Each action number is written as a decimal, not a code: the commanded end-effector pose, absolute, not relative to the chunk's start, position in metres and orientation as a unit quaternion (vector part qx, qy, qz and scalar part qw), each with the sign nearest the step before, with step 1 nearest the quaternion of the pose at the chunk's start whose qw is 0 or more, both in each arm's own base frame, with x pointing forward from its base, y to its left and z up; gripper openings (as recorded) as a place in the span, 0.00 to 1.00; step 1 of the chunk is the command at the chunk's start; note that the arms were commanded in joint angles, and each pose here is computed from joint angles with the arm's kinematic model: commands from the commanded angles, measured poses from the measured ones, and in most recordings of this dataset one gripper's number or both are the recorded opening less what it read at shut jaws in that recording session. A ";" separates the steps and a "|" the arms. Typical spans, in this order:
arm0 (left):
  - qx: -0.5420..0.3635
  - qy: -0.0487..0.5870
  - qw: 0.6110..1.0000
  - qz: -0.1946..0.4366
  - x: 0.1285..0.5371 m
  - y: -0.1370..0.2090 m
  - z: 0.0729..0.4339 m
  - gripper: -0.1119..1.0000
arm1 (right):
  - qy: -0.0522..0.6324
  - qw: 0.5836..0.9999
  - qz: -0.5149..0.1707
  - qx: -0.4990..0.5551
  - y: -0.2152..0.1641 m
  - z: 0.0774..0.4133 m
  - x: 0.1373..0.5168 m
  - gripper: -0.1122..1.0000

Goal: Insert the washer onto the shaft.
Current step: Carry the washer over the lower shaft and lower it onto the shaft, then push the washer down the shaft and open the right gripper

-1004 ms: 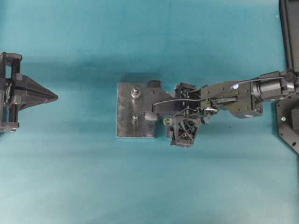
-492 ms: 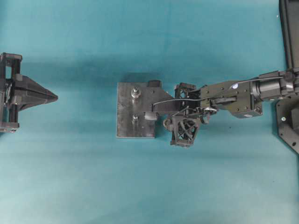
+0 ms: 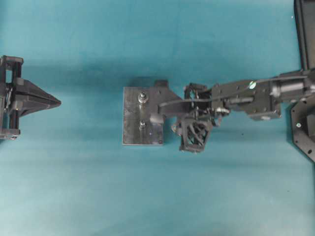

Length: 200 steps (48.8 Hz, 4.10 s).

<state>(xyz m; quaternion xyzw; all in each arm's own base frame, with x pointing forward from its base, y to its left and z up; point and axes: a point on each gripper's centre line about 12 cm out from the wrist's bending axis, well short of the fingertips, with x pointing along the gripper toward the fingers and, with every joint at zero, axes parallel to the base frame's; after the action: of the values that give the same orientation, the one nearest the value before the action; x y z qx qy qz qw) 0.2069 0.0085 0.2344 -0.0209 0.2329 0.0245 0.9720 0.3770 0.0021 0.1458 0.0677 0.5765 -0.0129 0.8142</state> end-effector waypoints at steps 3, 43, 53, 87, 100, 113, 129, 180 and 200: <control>-0.021 0.224 0.974 0.025 0.209 0.009 0.240 0.10 | 0.545 0.835 -0.011 0.069 0.001 0.187 0.393 0.41; -0.021 0.221 0.975 0.025 0.209 0.009 0.241 0.10 | 0.545 0.837 0.006 0.034 0.001 0.208 0.447 0.41; -0.021 0.221 0.975 0.025 0.209 0.009 0.241 0.10 | 0.549 0.835 0.008 0.032 0.003 0.203 0.449 0.41; -0.021 0.222 0.975 0.025 0.210 0.009 0.241 0.10 | 0.546 0.837 0.012 0.026 0.003 0.199 0.454 0.41; -0.021 0.220 0.975 0.025 0.210 0.009 0.242 0.10 | 0.551 0.834 0.012 0.027 0.004 0.197 0.453 0.41; -0.020 0.218 0.975 0.025 0.210 0.009 0.244 0.10 | 0.549 0.836 0.012 0.027 0.004 0.197 0.454 0.41; -0.019 0.218 0.975 0.025 0.210 0.009 0.244 0.10 | 0.551 0.834 0.009 0.034 0.004 0.196 0.454 0.42; -0.020 0.217 0.976 0.025 0.210 0.009 0.244 0.10 | 0.563 0.825 0.017 0.049 0.008 0.180 0.456 0.84; -0.019 0.216 0.976 0.025 0.210 0.009 0.245 0.10 | 0.563 0.824 0.032 0.057 0.023 0.181 0.456 0.83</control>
<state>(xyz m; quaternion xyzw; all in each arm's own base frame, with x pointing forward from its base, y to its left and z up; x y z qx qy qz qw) 0.2063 0.0085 0.2358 -0.0208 0.2291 0.0245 0.9729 0.4543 0.0154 0.1551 0.0605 0.5889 0.0197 0.8057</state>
